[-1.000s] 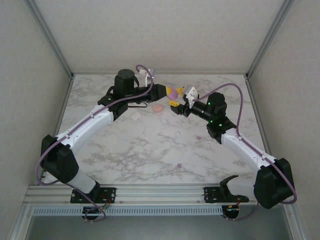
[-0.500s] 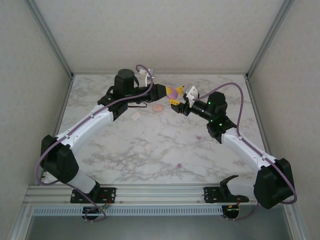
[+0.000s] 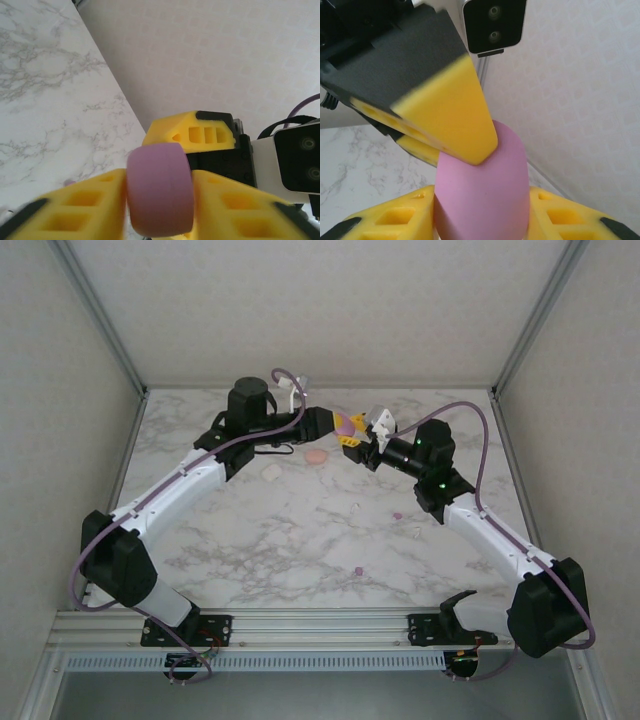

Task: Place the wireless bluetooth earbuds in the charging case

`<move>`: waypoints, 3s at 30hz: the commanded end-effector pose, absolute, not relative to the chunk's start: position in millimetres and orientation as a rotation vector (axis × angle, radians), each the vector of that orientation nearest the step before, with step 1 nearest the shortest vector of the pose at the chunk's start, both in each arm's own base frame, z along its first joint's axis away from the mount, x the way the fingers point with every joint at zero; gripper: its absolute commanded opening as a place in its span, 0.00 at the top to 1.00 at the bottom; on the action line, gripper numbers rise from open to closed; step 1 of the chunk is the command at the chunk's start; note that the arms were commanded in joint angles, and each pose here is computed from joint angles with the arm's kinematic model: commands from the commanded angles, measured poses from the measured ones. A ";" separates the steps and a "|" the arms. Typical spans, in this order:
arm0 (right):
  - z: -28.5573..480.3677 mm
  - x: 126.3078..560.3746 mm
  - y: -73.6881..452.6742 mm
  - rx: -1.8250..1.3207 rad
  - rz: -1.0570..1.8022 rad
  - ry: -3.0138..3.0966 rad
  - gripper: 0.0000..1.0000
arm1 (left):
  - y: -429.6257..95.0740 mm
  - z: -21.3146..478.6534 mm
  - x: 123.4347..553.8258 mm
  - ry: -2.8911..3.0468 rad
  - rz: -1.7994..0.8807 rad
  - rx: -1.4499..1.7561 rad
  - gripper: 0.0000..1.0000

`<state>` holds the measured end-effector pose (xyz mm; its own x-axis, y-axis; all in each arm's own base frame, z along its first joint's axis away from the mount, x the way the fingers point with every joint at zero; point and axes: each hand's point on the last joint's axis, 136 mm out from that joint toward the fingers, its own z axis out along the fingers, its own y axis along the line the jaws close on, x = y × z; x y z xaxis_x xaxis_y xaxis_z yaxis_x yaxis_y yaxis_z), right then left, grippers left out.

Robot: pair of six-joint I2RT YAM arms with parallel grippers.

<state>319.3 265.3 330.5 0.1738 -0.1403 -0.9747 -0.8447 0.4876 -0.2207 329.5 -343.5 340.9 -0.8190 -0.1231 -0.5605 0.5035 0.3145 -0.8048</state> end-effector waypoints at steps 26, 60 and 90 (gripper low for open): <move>364.8 254.9 276.5 -1.282 1.122 1.337 0.66 | -308.2 348.3 258.5 1.425 -0.929 1.279 0.37; 363.0 256.3 281.9 -1.337 1.067 1.288 0.63 | -323.8 354.2 254.8 1.447 -1.091 1.333 0.59; 355.3 258.7 285.3 -1.349 1.049 1.313 0.61 | -329.1 361.4 252.4 1.440 -1.134 1.329 0.61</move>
